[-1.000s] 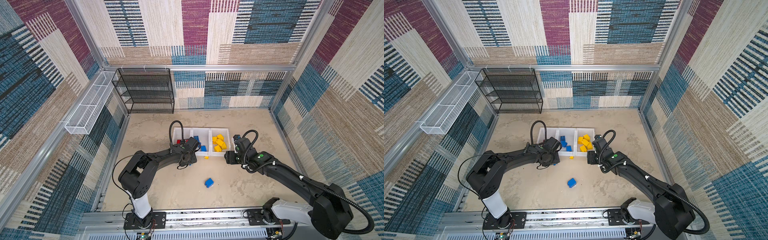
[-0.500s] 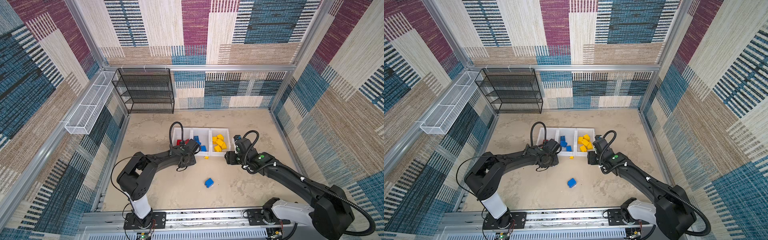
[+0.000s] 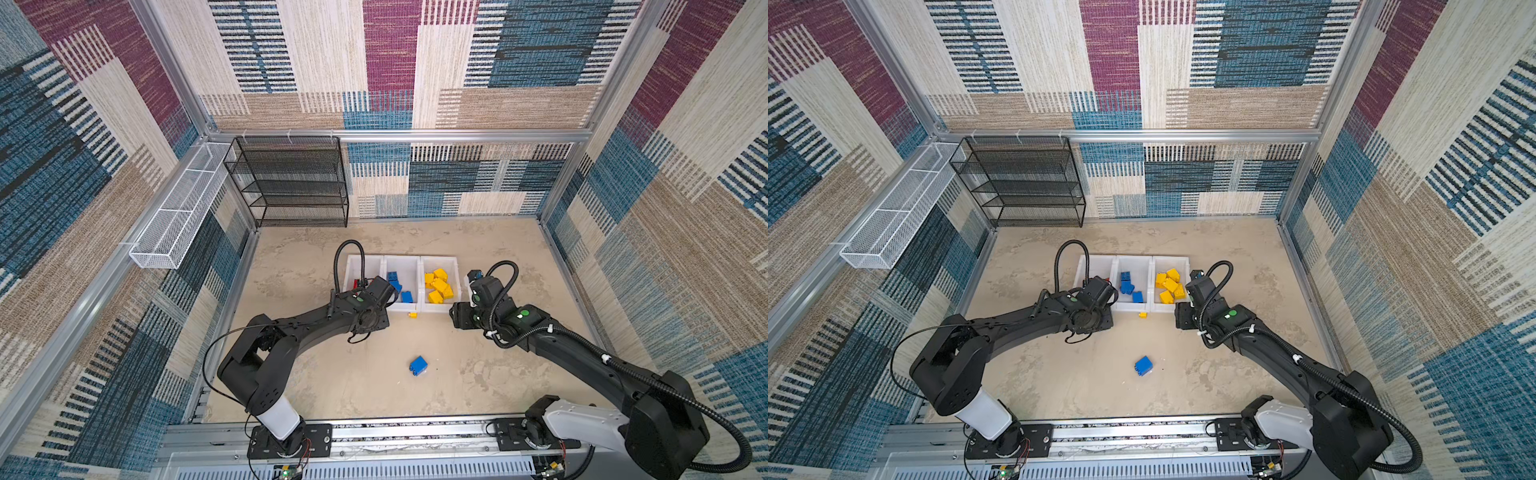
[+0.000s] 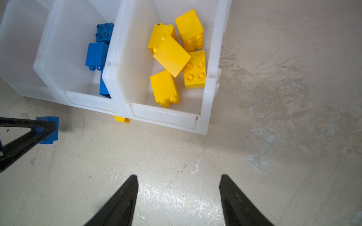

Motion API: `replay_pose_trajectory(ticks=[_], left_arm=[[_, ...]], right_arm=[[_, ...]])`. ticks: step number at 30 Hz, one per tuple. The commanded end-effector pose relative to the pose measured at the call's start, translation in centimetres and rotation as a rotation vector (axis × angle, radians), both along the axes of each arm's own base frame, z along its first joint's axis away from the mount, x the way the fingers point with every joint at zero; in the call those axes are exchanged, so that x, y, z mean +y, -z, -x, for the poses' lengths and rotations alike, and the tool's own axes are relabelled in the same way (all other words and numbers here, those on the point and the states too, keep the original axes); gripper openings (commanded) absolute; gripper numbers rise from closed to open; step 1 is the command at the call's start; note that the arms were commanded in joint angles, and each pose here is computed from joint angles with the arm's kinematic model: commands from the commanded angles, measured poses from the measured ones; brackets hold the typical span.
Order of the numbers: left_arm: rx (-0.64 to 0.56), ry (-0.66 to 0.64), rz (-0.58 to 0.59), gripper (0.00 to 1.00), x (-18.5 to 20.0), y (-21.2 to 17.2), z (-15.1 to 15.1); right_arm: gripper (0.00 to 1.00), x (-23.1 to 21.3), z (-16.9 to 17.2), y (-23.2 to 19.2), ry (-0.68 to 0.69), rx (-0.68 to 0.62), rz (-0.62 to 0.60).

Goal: Sort the legos into containers by color
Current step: 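Lift the blue brick with the left gripper into the middle compartment, release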

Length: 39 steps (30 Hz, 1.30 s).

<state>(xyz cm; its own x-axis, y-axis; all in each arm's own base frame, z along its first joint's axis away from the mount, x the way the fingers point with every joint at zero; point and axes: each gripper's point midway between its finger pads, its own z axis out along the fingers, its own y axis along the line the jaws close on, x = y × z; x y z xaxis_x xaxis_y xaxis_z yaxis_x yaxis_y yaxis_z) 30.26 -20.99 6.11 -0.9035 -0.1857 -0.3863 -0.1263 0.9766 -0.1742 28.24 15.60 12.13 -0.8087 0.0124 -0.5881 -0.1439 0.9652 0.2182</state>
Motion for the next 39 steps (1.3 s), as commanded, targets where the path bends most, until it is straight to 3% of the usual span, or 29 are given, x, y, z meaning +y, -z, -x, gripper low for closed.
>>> replay_pose_trajectory(ticks=[1,10,19,24,31,39], left_arm=[[-0.052,0.07,-0.02,0.31,-0.4,-2.1,-0.8],[-0.181,0.224,-0.019,0.31,-4.7,-7.9,-6.0],[-0.144,0.301,-0.082,0.33,-8.7,-5.5,-12.0],[-0.131,0.303,-0.061,0.49,-9.4,-5.4,-13.3],[-0.192,0.279,-0.024,0.58,-7.8,-7.9,-12.3],[-0.225,0.199,-0.018,0.6,-1.0,-8.9,-5.7]], right_arm=[[0.69,0.2,-0.2,-0.4,0.003,-0.017,-0.018],[0.68,0.1,-0.3,-1.1,0.009,-0.027,-0.019],[0.67,-0.8,1.3,-1.0,0.021,-0.003,-0.017],[0.67,-0.8,2.3,-0.7,0.009,0.012,-0.041],[0.65,0.9,2.4,-0.2,-0.031,0.032,-0.075],[0.63,5.6,2.0,0.8,-0.101,0.048,-0.056]])
